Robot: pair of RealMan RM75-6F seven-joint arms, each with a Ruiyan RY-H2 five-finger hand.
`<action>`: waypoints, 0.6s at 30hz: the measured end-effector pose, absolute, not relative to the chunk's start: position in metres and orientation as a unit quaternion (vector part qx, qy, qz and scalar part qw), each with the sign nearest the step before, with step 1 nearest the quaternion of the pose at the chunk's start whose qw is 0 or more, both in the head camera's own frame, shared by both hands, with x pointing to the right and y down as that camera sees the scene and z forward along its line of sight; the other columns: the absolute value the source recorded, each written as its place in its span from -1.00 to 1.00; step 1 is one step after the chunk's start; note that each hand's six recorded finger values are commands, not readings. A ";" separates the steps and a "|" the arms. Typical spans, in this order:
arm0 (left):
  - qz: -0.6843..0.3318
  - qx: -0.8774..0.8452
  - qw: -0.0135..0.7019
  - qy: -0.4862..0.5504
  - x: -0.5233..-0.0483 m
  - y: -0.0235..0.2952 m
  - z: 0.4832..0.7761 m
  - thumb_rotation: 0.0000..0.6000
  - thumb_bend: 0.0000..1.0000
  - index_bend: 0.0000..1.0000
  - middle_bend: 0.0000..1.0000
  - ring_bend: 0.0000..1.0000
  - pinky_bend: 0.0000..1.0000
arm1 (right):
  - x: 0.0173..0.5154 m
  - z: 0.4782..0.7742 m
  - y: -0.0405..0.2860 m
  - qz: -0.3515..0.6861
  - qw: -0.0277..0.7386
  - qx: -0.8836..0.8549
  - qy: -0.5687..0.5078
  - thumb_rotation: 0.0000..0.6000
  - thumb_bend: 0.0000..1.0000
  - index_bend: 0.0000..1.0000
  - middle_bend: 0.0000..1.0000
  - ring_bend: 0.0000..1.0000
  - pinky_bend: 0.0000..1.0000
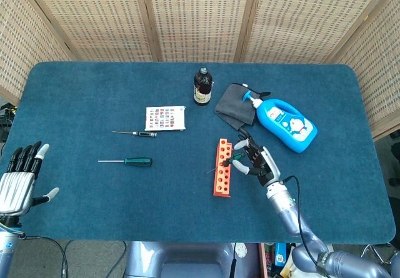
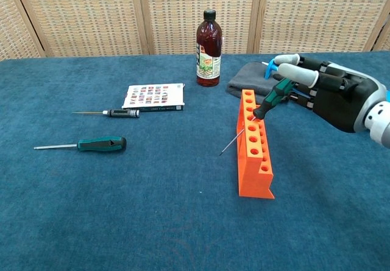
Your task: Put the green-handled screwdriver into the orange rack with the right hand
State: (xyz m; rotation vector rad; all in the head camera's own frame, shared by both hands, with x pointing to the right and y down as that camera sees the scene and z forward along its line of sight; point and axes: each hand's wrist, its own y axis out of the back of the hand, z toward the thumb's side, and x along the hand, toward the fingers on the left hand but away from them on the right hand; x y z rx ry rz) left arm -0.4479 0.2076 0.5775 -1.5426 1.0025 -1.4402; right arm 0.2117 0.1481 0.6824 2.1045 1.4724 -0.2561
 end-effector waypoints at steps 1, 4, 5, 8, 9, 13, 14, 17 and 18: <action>-0.567 -0.608 0.392 0.395 -0.448 0.208 0.577 1.00 -1.00 -1.00 -1.00 -1.00 -1.00 | 0.211 0.682 0.148 -0.095 0.277 0.784 0.547 1.00 -0.55 -0.16 -1.00 -1.00 -1.00; -0.565 -0.608 0.393 0.396 -0.447 0.208 0.577 1.00 -1.00 -1.00 -1.00 -1.00 -1.00 | 0.210 0.677 0.147 -0.091 0.275 0.788 0.544 1.00 -0.55 -0.21 -1.00 -1.00 -1.00; -0.564 -0.608 0.393 0.397 -0.447 0.208 0.576 1.00 -1.00 -1.00 -1.00 -1.00 -1.00 | 0.208 0.674 0.147 -0.088 0.275 0.790 0.541 1.00 -0.55 -0.21 -1.00 -1.00 -1.00; -0.563 -0.608 0.393 0.398 -0.447 0.207 0.575 1.00 -1.00 -1.00 -1.00 -1.00 -1.00 | 0.203 0.665 0.147 -0.082 0.275 0.796 0.533 1.00 -0.55 -0.23 -1.00 -1.00 -1.00; -0.563 -0.608 0.393 0.398 -0.447 0.207 0.575 1.00 -1.00 -1.00 -1.00 -1.00 -1.00 | 0.201 0.663 0.147 -0.081 0.275 0.797 0.531 1.00 -0.55 -0.24 -1.00 -1.00 -1.00; -0.561 -0.609 0.394 0.398 -0.446 0.208 0.574 1.00 -1.00 -1.00 -1.00 -1.00 -1.00 | 0.192 0.657 0.147 -0.081 0.274 0.802 0.524 1.00 -0.55 -0.25 -1.00 -1.00 -1.00; -0.560 -0.609 0.394 0.399 -0.446 0.208 0.574 1.00 -1.00 -1.00 -1.00 -1.00 -1.00 | 0.190 0.656 0.148 -0.081 0.275 0.803 0.522 1.00 -0.55 -0.25 -1.00 -1.00 -1.00; -0.560 -0.609 0.393 0.400 -0.447 0.208 0.574 1.00 -1.00 -1.00 -1.00 -1.00 -1.00 | 0.183 0.654 0.148 -0.082 0.277 0.805 0.519 1.00 -0.55 -0.25 -1.00 -1.00 -1.00; -0.560 -0.609 0.393 0.400 -0.447 0.208 0.574 1.00 -1.00 -1.00 -1.00 -1.00 -1.00 | 0.182 0.653 0.148 -0.082 0.277 0.805 0.518 1.00 -0.55 -0.25 -1.00 -1.00 -1.00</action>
